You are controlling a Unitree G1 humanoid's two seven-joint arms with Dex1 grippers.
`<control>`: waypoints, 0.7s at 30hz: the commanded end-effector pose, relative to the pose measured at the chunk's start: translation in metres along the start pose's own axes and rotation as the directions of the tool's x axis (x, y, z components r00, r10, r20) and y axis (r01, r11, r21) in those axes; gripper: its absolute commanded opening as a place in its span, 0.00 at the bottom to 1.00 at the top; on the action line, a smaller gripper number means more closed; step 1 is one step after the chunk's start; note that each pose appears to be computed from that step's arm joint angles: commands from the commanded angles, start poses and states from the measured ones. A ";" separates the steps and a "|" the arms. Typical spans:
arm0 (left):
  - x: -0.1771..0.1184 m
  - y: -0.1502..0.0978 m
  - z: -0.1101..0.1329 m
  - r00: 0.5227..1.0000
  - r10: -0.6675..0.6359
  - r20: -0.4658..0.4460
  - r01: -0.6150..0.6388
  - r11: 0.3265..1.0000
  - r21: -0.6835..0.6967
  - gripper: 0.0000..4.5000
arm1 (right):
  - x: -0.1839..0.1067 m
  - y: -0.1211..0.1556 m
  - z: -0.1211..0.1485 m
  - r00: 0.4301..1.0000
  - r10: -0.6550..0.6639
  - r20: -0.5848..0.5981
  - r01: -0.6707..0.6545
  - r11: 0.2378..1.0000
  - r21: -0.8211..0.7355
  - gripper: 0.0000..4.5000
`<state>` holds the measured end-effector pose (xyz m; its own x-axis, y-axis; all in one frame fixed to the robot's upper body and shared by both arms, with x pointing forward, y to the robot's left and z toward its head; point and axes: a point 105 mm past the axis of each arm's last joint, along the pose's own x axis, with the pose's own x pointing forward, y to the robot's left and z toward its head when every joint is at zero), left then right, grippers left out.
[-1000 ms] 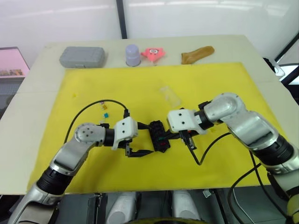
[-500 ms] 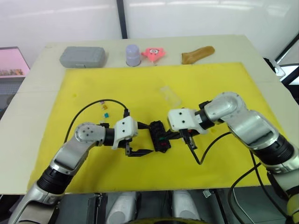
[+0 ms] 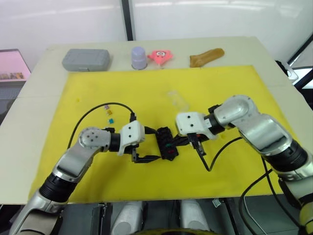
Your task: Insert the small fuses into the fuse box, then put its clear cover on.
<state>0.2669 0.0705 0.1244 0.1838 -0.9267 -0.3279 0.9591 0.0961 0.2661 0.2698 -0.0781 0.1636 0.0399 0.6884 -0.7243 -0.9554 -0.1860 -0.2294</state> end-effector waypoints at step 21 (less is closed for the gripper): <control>-0.001 0.005 0.005 1.000 0.019 0.009 -0.019 0.999 0.042 0.99 | 0.002 0.000 -0.001 1.000 -0.017 -0.013 0.016 0.999 -0.041 0.00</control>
<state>0.2693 0.0714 0.1216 0.1938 -0.9218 -0.3356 0.9580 0.1041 0.2672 0.2718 -0.0796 0.1579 0.0619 0.6761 -0.7342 -0.9481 -0.1901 -0.2550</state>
